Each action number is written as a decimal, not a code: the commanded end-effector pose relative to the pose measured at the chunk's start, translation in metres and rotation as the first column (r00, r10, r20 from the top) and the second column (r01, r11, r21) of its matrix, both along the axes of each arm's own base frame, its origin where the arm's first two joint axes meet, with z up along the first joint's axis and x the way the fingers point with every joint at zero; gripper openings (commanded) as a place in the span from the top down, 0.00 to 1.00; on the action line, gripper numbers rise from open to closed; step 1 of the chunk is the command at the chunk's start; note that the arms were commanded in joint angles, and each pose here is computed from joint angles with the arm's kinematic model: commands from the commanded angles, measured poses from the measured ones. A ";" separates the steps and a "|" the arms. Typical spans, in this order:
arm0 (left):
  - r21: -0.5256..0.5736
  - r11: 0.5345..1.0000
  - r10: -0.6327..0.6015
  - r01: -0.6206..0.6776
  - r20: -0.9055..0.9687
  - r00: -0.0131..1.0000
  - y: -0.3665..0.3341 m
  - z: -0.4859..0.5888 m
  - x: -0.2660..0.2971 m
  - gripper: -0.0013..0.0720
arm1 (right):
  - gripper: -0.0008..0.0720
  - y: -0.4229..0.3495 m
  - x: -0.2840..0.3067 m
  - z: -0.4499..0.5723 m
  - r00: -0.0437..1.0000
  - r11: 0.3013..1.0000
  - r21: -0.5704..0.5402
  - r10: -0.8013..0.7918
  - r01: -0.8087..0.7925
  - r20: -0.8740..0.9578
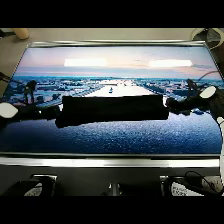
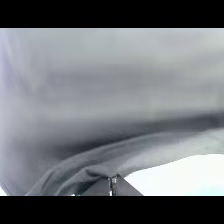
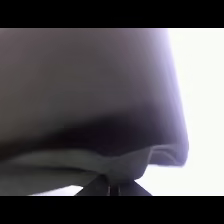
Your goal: Fold the shirts.
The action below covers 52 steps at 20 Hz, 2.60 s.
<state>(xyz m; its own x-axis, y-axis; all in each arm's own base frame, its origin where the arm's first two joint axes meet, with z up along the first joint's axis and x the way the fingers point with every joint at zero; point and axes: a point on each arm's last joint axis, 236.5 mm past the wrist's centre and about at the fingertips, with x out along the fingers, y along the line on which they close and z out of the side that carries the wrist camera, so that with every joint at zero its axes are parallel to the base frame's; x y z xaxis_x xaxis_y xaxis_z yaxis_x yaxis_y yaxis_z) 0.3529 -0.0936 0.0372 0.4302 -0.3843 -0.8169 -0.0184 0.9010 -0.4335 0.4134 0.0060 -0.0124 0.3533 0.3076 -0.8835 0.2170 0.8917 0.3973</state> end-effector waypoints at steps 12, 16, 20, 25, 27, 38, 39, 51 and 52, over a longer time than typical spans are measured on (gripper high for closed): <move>-0.157 0.987 0.007 -0.038 -0.193 0.981 -0.002 -0.056 0.115 0.25 | 0.01 -0.029 0.067 -0.055 0.999 0.997 -0.082 -0.005 0.002 -0.034; -0.152 0.988 -0.044 0.026 -0.111 0.993 -0.018 -0.018 0.111 0.26 | 0.01 -0.029 0.048 -0.083 0.986 0.998 0.021 -0.050 0.054 -0.161; -0.158 0.977 -0.159 0.142 -0.098 0.982 -0.076 -0.013 0.095 0.28 | 0.15 0.027 0.053 -0.099 0.980 0.973 0.222 -0.019 0.064 -0.200; -0.168 0.974 -0.157 0.153 -0.006 0.988 -0.146 -0.019 0.107 0.94 | 0.95 0.054 0.070 -0.043 0.998 0.956 0.292 0.047 -0.033 -0.039; -0.213 0.971 -0.118 0.111 -0.023 0.993 -0.181 -0.037 0.110 0.94 | 0.96 0.058 0.065 0.007 0.997 0.956 0.282 0.071 -0.080 0.042; -0.579 0.814 -0.171 0.044 -0.166 0.971 -0.380 -0.105 0.037 0.94 | 0.96 0.106 -0.052 0.202 0.960 0.932 0.280 0.173 -0.232 0.219; -0.569 0.819 -0.159 0.074 -0.101 0.982 -0.370 -0.090 0.052 0.94 | 0.96 0.106 -0.050 0.204 0.959 0.931 0.284 0.164 -0.228 0.230; -0.269 0.963 0.200 -0.017 0.669 0.715 -0.013 0.276 0.118 0.94 | 0.79 0.416 -0.004 0.072 0.955 0.694 0.657 0.229 -0.294 0.186; -0.261 0.965 0.196 -0.017 0.680 0.707 -0.005 0.288 0.105 0.94 | 0.26 0.428 -0.007 0.058 0.957 0.666 0.690 0.240 -0.284 0.163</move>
